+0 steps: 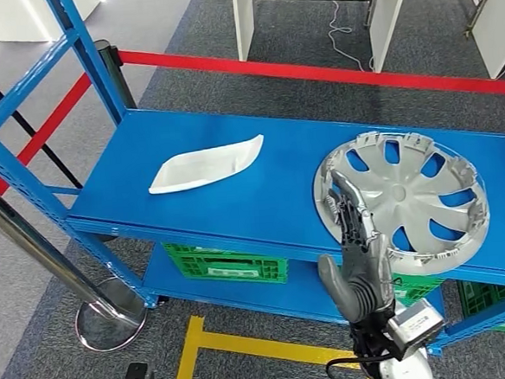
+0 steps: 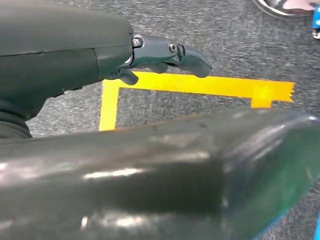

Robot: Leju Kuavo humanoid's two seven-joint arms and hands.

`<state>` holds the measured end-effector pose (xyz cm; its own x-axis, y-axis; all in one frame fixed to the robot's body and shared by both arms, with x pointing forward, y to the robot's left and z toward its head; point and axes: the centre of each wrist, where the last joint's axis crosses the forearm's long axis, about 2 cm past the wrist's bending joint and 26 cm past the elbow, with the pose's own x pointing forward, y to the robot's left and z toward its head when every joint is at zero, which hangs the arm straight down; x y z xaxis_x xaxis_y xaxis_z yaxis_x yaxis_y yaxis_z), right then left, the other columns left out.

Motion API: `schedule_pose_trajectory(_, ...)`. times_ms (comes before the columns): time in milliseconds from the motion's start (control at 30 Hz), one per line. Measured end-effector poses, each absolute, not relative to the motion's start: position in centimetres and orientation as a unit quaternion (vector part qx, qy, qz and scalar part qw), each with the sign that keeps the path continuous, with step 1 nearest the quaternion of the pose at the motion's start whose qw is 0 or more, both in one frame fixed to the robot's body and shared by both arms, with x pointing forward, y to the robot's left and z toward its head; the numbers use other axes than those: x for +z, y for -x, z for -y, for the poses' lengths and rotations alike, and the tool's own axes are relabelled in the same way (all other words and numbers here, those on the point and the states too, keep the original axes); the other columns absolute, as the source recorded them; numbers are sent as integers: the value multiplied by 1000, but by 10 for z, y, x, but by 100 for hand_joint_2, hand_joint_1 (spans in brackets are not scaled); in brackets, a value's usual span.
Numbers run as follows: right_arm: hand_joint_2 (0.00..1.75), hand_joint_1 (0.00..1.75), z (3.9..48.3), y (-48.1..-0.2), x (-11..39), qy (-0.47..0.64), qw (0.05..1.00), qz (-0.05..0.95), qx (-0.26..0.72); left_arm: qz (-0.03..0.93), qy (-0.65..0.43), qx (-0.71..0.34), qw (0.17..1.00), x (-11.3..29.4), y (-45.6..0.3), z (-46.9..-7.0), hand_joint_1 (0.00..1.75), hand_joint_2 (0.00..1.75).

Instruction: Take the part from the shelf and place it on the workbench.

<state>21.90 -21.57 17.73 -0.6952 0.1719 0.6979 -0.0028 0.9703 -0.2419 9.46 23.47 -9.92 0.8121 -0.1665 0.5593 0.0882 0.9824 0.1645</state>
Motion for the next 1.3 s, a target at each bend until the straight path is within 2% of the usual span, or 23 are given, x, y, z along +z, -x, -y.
schedule_pose_trajectory(267,175,0,220,-261,176,255,422,836,241,293,-56,-78,951,-99,-97,-234,0,0)
schedule_pose_trajectory(767,175,0,225,-274,161,291,436,804,281,290,-53,-78,953,-99,-94,-232,0,0)
schedule_pose_trajectory(1033,175,0,229,-274,146,449,432,682,382,279,-54,-83,955,-101,-87,-235,0,0)
schedule_pose_trajectory(1167,0,0,239,-275,135,488,424,639,418,280,-50,-88,955,-101,-88,-235,0,0)
schedule_pose_trajectory(1300,0,0,251,-273,125,495,440,616,426,280,-48,-89,955,-101,-89,-235,0,0)
